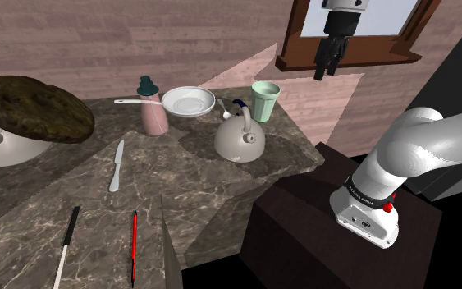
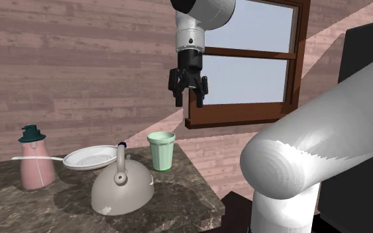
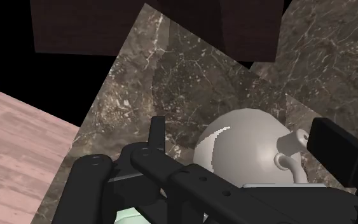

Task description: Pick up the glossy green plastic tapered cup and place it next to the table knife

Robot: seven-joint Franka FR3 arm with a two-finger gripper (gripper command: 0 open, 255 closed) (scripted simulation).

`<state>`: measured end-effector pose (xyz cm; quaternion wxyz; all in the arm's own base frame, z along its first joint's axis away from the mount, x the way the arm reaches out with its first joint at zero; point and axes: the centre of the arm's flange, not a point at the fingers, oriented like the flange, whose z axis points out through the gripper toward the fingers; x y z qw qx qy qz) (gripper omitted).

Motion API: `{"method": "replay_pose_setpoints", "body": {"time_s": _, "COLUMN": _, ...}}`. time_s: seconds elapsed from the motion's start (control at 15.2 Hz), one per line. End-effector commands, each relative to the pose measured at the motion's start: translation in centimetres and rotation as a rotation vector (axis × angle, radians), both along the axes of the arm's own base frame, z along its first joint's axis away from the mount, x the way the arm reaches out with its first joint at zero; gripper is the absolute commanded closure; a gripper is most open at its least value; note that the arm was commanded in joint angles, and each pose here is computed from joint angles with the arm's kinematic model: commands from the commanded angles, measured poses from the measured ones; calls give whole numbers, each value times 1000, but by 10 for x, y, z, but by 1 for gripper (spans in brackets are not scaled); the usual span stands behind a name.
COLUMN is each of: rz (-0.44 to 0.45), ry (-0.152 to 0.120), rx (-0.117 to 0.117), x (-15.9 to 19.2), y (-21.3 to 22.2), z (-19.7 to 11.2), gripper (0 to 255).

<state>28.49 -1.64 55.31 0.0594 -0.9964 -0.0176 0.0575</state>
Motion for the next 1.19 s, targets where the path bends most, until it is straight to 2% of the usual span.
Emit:
{"method": "replay_pose_setpoints", "body": {"time_s": 0.0, "rz": 0, "ry": 0, "rx": 0, "x": 0, "y": 0, "z": 0, "gripper": 0}}
{"method": "replay_pose_setpoints", "body": {"time_s": 1.12, "rz": -90, "ry": -107, "rx": 63, "x": 154, "y": -100, "z": -113, "gripper": 0}}
